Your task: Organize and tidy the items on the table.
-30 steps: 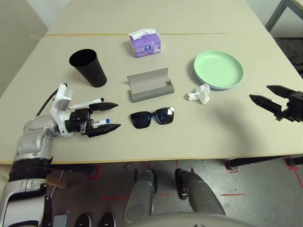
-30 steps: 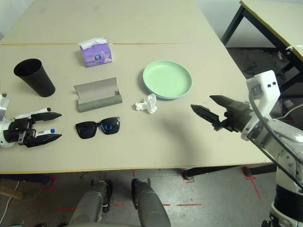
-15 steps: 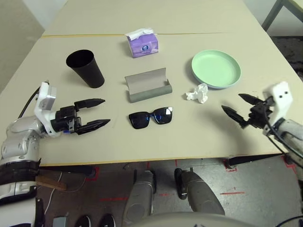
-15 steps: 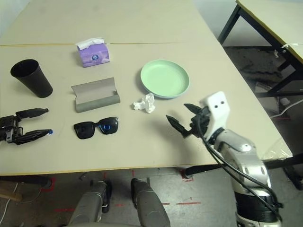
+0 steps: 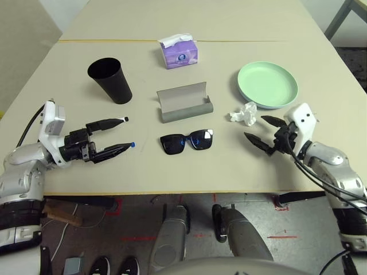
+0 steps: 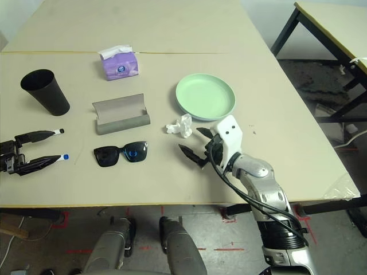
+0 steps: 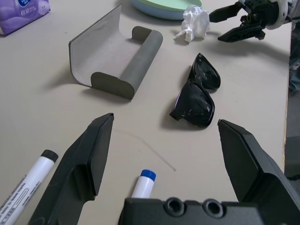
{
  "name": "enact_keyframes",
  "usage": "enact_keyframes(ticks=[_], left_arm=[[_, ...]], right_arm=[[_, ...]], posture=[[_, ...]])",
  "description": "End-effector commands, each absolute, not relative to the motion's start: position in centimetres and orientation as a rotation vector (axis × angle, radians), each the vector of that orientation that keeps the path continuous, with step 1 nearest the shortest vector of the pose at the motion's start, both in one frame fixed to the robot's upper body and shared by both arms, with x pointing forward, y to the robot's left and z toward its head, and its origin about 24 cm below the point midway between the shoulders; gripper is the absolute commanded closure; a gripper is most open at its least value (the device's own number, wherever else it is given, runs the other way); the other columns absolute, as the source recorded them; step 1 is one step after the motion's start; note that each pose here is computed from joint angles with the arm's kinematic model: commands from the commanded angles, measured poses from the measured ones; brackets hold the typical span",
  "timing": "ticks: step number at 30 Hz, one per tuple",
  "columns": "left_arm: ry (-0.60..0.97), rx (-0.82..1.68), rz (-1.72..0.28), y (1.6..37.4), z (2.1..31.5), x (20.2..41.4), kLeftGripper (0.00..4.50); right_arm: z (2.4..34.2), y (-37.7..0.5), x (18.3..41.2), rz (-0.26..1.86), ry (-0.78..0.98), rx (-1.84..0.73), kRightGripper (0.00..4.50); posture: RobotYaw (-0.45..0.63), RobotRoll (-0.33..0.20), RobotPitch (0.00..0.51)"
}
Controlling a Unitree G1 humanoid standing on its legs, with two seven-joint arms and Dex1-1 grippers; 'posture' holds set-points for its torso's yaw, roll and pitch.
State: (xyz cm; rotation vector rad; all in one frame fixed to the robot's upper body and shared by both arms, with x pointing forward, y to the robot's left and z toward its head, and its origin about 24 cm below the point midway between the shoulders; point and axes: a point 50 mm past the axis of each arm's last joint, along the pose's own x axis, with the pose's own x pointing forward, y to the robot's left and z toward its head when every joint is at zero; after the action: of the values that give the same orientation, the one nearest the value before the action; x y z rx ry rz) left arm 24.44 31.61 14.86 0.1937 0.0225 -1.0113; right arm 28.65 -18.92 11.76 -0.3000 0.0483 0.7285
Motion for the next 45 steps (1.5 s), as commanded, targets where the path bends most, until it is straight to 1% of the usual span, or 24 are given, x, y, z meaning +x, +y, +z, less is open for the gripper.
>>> enact_keyframes(ticks=[1, 6, 11, 13, 15, 16, 17, 18, 19, 20, 21, 25, 29, 34, 38, 41, 45], left_arm=[[0.014, 0.189, -1.015, 31.3, 14.7, 24.1, 0.0], [0.004, 0.18, -1.018, 30.8, 14.6, 24.0, 0.0], [-0.003, 0.177, -1.013, 30.7, 14.7, 23.8, 0.0], [-0.004, 0.177, -1.009, 30.7, 14.8, 23.8, 0.0], [-0.006, 0.178, -1.006, 30.8, 14.8, 23.9, 0.0], [-0.006, 0.179, -1.004, 30.8, 14.8, 23.9, 0.0], [-0.007, 0.179, -1.003, 30.8, 14.8, 23.9, 0.0], [-0.007, 0.18, -1.002, 30.8, 14.9, 23.9, 0.0], [-0.006, 0.18, -1.001, 30.8, 14.9, 24.0, 0.0], [-0.007, 0.179, -1.0, 30.8, 14.8, 24.0, 0.0], [-0.007, 0.178, -1.0, 30.8, 14.8, 24.0, 0.0], [-0.006, 0.171, -1.005, 30.6, 14.5, 24.1, 0.0], [-0.005, 0.165, -1.006, 30.5, 14.3, 24.1, 0.0], [-0.003, 0.159, -1.005, 30.5, 14.2, 24.1, 0.0], [-0.006, 0.154, -1.005, 30.4, 14.1, 24.2, 0.0], [-0.01, 0.152, -1.004, 30.3, 14.0, 24.3, 0.0], [-0.018, 0.148, -0.988, 30.3, 14.0, 24.2, 0.0]], right_arm=[[11.4, -18.6, 29.3, 0.731, 0.051, -0.313, 0.02], [11.5, -18.2, 30.7, 0.703, 0.043, -0.317, 0.02], [11.4, -17.6, 31.4, 0.696, 0.041, -0.312, 0.02], [11.4, -17.5, 31.5, 0.698, 0.04, -0.305, 0.29], [11.4, -17.3, 31.6, 0.706, 0.037, -0.296, 0.76], [11.4, -17.3, 31.5, 0.71, 0.036, -0.292, 1.17], [11.4, -17.2, 31.5, 0.713, 0.036, -0.288, 1.49], [11.4, -17.2, 31.5, 0.715, 0.038, -0.287, 1.93], [11.4, -17.3, 31.4, 0.717, 0.039, -0.286, 2.21], [11.4, -17.3, 31.4, 0.719, 0.04, -0.285, 2.7], [11.4, -17.4, 31.3, 0.72, 0.041, -0.285, 2.95], [11.9, -17.7, 31.3, 0.721, 0.035, -0.285, 4.48], [14.0, -18.1, 31.7, 0.709, -0.004, -0.27, 4.48], [18.9, -18.6, 32.7, 0.688, -0.105, -0.256, 4.48], [21.6, -19.2, 34.1, 0.638, -0.158, -0.261, 4.48], [21.4, -20.0, 35.2, 0.603, -0.145, -0.294, 4.48], [19.3, -21.1, 36.8, 0.559, -0.084, -0.351, 4.48]], posture=[[0.07, 0.0, 0.221], [0.07, 0.0, 0.22], [0.08, 0.0, 0.213], [0.08, 0.0, 0.213], [0.08, 0.0, 0.214], [0.08, 0.0, 0.215], [0.08, 0.0, 0.215], [0.08, 0.0, 0.215], [0.08, 0.0, 0.216], [0.08, 0.0, 0.216], [0.07, 0.0, 0.217], [0.07, 0.0, 0.218], [0.07, 0.0, 0.22], [0.07, 0.0, 0.221], [0.07, 0.0, 0.22], [0.08, 0.0, 0.215], [0.09, 0.0, 0.214]])
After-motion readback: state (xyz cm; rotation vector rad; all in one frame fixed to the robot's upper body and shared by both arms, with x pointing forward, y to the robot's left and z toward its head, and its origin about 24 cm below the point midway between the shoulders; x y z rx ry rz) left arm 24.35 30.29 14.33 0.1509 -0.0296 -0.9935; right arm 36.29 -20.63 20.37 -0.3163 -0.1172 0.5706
